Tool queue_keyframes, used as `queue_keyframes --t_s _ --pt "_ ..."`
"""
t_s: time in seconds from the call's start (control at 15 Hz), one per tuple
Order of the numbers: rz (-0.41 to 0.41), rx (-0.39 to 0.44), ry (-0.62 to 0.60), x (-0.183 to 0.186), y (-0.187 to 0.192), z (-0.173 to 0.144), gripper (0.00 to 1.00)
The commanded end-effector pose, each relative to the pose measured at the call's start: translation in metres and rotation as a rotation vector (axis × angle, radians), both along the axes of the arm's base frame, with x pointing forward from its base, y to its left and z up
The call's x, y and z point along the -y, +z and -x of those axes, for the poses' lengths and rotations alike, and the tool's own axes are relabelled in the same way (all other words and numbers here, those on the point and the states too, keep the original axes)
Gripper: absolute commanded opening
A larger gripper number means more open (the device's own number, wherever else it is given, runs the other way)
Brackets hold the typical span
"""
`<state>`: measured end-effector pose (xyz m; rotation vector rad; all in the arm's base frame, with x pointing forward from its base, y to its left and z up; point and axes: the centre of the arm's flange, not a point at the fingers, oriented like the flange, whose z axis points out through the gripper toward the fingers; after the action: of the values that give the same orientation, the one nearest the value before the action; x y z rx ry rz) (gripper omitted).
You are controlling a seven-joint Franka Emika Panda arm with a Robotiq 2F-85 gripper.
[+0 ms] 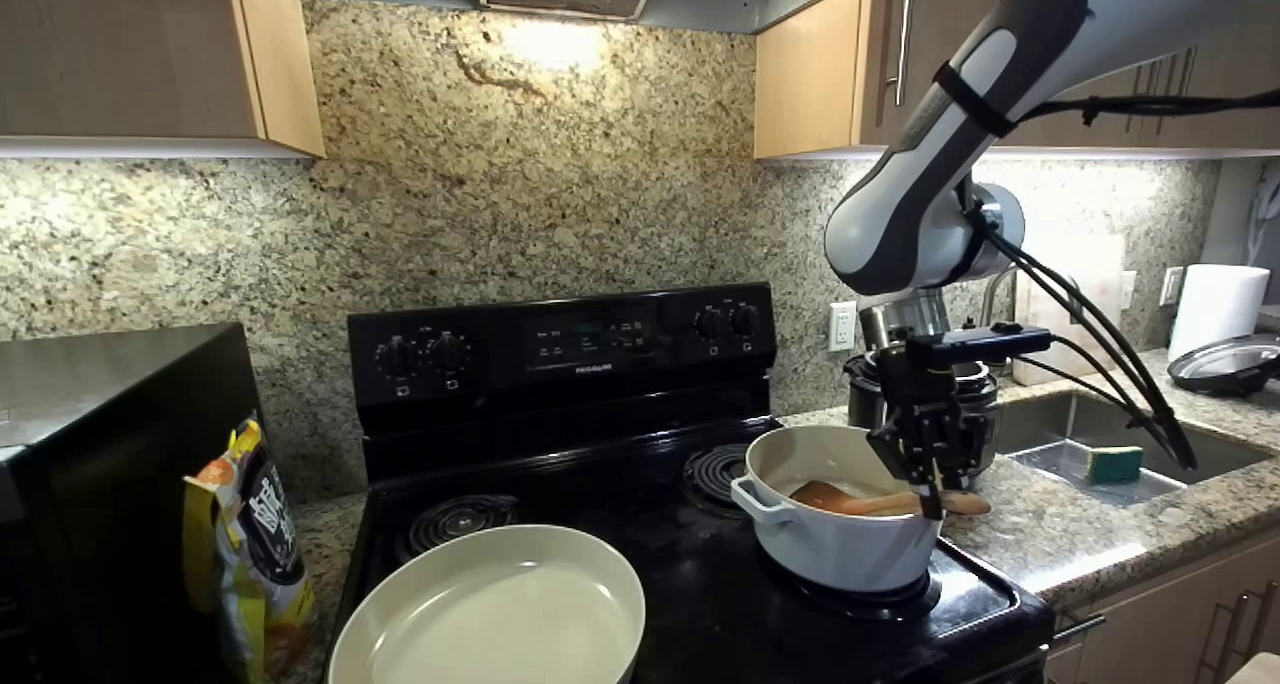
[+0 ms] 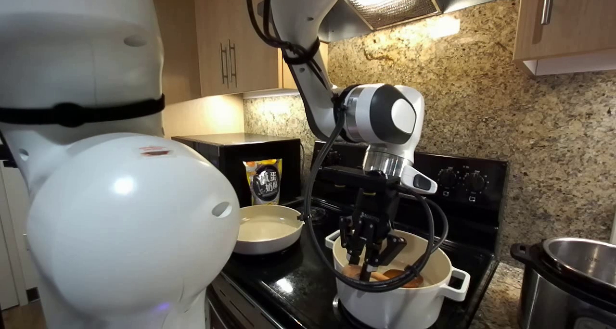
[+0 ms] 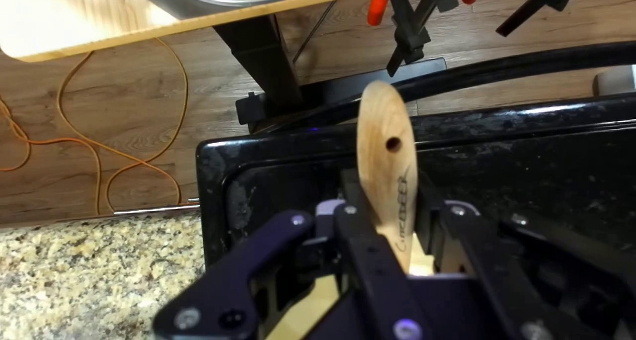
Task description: Pick up the cooking stick and stir in the pot
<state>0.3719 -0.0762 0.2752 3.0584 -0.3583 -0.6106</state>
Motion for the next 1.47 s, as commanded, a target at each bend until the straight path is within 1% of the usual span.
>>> queue_keyframes --t_s 0.0,0.2,0.4,0.53,0.67,0.87,1.07,1.4 --pt "0.015 0.004 0.007 -0.003 0.019 0.007 0.08" --pt "0.03 0.009 0.02 -0.006 0.035 0.016 0.08" --pt "0.056 0.025 0.031 -0.008 0.052 0.016 0.08" --pt "0.061 0.051 0.017 -0.005 0.061 0.008 0.08" --pt "0.055 0.053 -0.007 0.0 0.064 -0.001 0.08" --pt "0.071 0.012 -0.025 0.005 0.056 -0.009 0.08" --pt "0.058 -0.032 -0.021 0.004 0.045 -0.012 0.08" --pt "0.049 -0.077 0.001 -0.006 0.03 -0.021 0.08"
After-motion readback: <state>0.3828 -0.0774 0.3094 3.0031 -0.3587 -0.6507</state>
